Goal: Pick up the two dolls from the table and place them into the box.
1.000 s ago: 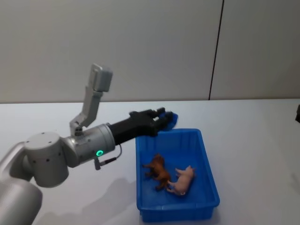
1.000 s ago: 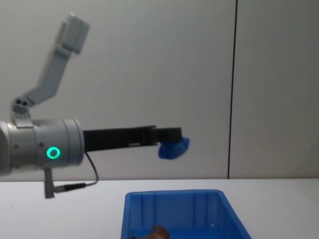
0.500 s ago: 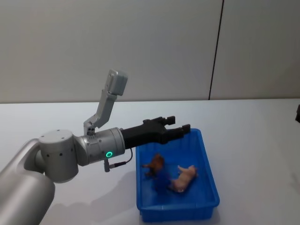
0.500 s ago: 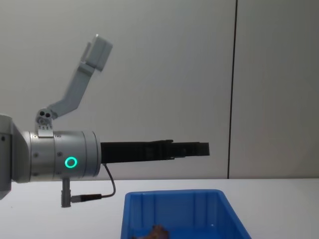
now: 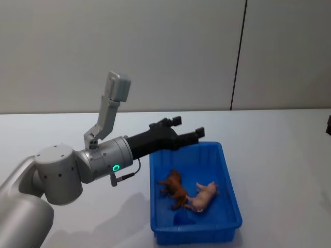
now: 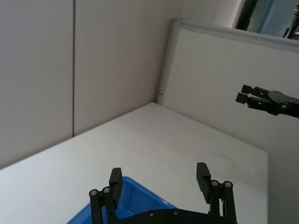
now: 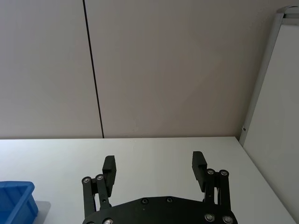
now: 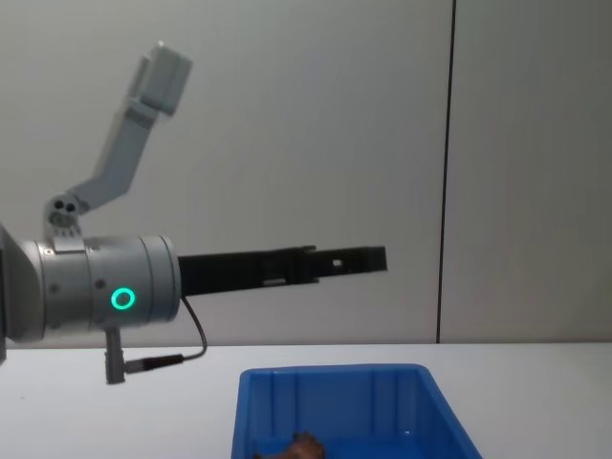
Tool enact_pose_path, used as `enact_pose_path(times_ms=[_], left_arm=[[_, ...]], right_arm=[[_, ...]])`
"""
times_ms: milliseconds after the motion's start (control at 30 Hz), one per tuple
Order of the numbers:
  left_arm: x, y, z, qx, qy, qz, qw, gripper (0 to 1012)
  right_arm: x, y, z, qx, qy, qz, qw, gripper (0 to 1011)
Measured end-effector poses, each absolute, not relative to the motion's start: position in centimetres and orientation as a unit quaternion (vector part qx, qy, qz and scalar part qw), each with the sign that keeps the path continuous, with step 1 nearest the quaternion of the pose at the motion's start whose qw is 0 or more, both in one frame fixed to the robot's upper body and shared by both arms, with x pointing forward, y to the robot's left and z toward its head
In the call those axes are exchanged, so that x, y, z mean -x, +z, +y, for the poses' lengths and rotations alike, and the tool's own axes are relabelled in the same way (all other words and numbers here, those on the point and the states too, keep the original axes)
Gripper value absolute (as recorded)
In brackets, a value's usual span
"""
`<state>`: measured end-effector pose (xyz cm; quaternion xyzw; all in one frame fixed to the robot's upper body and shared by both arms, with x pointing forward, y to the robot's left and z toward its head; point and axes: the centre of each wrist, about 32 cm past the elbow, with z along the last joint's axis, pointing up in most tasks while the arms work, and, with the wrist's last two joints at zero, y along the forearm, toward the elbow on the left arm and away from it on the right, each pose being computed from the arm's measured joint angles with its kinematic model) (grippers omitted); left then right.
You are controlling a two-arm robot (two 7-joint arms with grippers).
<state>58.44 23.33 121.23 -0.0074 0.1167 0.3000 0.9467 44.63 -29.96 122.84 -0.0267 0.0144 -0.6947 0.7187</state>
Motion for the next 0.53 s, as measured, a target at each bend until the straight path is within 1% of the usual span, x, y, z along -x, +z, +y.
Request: enact_pose_path(times_ms=[333, 533], left_arm=[[-56.8, 122.0, 23.6, 0.034, 0.354, 0.079, 0.931, 1001], [-55.4, 122.6, 23.7, 0.056, 0.400, 0.048, 0.914, 1000]], right_arm=[[-44.6, 122.8, -30.0, 0.027, -0.695, 0.014, 0.719, 1001], [-44.6, 122.8, -30.0, 0.027, -0.695, 0.014, 0.719, 1001]])
